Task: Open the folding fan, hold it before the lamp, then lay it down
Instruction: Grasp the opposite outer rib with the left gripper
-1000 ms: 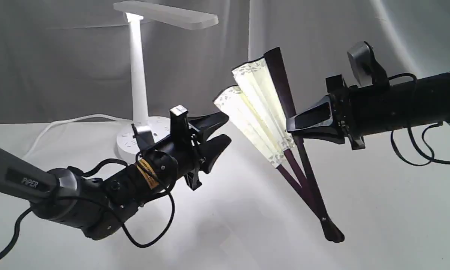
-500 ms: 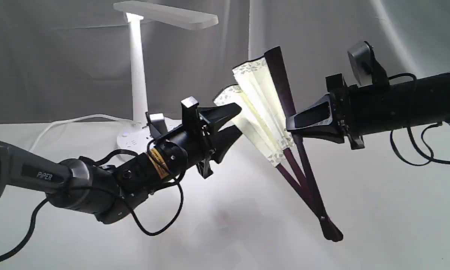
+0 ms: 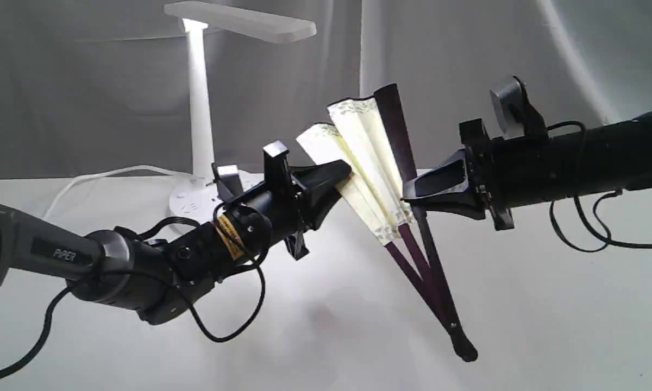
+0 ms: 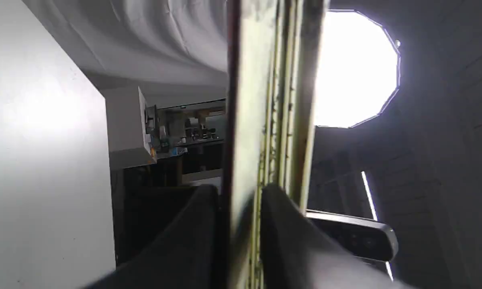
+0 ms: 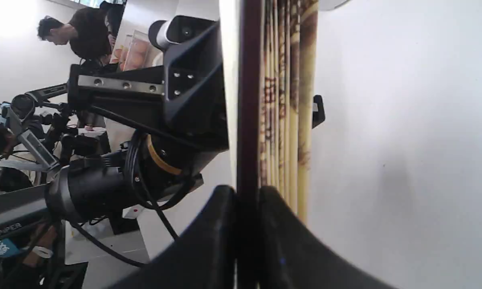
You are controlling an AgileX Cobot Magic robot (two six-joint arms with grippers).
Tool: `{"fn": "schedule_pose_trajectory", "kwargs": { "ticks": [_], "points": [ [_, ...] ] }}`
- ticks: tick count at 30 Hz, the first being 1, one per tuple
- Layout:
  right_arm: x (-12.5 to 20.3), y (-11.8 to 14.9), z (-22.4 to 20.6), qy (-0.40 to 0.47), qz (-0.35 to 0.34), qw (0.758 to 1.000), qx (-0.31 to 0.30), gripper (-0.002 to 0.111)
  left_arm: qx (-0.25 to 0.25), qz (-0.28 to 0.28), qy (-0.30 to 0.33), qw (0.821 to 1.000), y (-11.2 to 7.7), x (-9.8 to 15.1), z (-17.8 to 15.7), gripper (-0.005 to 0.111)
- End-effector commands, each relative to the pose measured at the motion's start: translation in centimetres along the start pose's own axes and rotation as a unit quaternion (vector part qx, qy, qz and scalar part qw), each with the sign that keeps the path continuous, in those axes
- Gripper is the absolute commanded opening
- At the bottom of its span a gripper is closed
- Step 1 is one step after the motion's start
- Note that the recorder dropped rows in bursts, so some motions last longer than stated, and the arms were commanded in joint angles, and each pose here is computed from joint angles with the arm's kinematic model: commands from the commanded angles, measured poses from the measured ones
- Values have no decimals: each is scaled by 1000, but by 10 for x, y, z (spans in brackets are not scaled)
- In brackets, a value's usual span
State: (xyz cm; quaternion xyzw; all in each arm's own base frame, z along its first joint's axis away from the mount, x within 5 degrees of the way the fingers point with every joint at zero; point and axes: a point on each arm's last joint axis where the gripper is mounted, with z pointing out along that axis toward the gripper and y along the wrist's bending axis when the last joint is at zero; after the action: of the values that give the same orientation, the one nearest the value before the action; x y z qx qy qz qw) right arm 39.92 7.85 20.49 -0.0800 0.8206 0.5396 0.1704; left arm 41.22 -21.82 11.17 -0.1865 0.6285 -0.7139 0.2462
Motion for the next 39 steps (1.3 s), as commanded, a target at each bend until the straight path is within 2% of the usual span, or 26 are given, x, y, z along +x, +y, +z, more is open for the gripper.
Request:
{"fn": "schedule_pose_trajectory", "kwargs": {
  "ticks": [1,12,17,20,23,33,36,39],
  "points": [
    [-2,4,0,-6,3,1000,-11,0,8,1,5,1000,-2,2,2,0],
    [-2,4,0,-9,4,1000,-13,2,7,-5,8,1000,-1,3,1,0],
    [-5,6,0,-25,12,999,-25,25,0,-21,27,999,0,6,1,0],
    [-5,6,0,-25,12,999,-25,34,-6,-29,43,999,1,9,1,0],
    [-6,7,0,-28,13,999,-28,38,-11,-31,56,998,1,12,1,0],
    [-9,4,0,-44,16,999,-14,37,-27,-45,92,994,3,17,-1,0],
    [-9,4,0,-47,15,999,-11,31,-28,-54,90,994,3,15,-2,0],
    [-10,2,0,-54,13,998,0,18,-30,-49,95,994,2,13,-3,0]
  ]
}}
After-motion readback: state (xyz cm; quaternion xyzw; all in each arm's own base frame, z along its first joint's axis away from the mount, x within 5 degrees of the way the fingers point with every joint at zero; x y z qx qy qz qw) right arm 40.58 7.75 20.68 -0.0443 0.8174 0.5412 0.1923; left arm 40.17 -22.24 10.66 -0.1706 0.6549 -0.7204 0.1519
